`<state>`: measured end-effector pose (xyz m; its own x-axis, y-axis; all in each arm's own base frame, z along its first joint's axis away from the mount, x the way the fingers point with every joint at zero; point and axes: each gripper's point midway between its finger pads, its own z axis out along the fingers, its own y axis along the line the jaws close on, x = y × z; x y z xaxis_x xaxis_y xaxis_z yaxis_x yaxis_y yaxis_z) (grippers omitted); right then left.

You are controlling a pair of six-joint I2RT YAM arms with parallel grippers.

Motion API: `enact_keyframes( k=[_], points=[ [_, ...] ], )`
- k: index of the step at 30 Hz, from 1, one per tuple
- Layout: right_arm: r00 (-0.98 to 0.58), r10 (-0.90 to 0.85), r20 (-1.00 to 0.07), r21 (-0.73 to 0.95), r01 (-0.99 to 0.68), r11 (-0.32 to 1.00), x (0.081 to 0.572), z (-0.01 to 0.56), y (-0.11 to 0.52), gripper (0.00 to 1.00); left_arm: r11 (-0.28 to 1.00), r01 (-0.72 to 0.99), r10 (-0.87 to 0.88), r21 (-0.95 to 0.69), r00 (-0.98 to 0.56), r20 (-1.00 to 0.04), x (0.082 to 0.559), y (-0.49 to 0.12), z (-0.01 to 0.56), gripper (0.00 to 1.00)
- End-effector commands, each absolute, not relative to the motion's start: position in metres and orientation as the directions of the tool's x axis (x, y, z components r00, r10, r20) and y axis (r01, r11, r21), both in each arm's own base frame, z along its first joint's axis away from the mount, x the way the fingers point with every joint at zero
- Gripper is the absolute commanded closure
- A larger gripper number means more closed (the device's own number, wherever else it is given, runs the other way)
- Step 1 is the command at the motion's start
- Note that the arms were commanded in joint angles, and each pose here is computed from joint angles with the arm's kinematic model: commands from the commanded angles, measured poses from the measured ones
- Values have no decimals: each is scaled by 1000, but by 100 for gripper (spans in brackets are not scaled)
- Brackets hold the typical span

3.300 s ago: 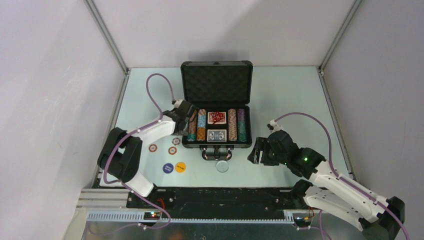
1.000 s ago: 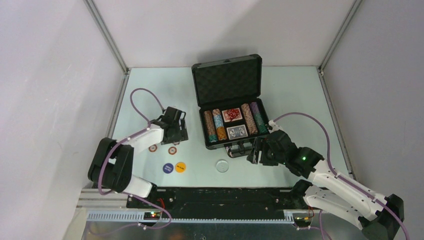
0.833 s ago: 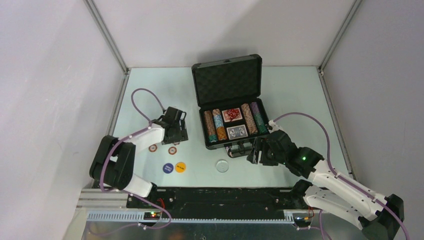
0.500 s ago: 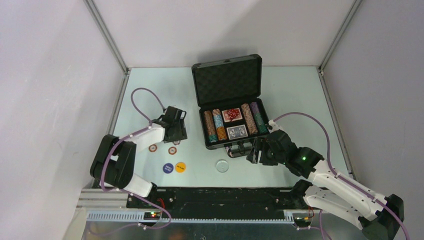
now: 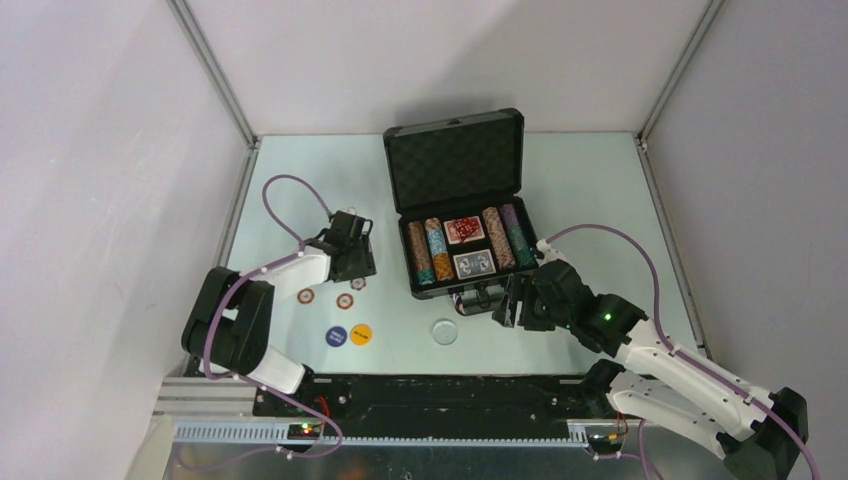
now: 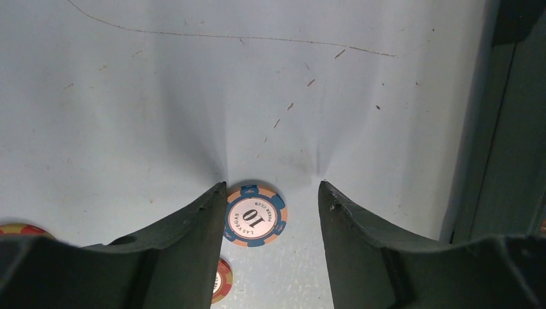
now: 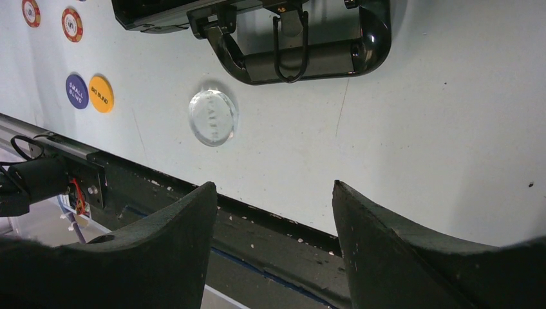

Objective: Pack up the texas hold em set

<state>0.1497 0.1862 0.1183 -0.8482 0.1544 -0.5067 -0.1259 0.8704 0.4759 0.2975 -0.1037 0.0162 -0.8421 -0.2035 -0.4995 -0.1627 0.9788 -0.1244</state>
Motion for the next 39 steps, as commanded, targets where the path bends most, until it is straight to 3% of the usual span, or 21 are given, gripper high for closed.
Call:
enact_keyframes(
  k=[1,15,21,39],
  points=[
    [-838,168,-519,489,-130,863,153,124,190,30,981,-160,-192,-111,-888,-418,276,-106,-5,39],
    [-842,160,-515,494,-139,858,154,122,196,30,987,-144,-160,-70,-910,-382,258,-122,-19,40],
    [-841,161,-517,497,-141,856,154,123,196,30,992,-105,-127,-76,-903,-411,262,-142,-9,40],
    [-841,152,-520,494,-151,856,153,124,197,30,953,-302,-252,3,-803,-540,259,-89,19,27]
  ],
)
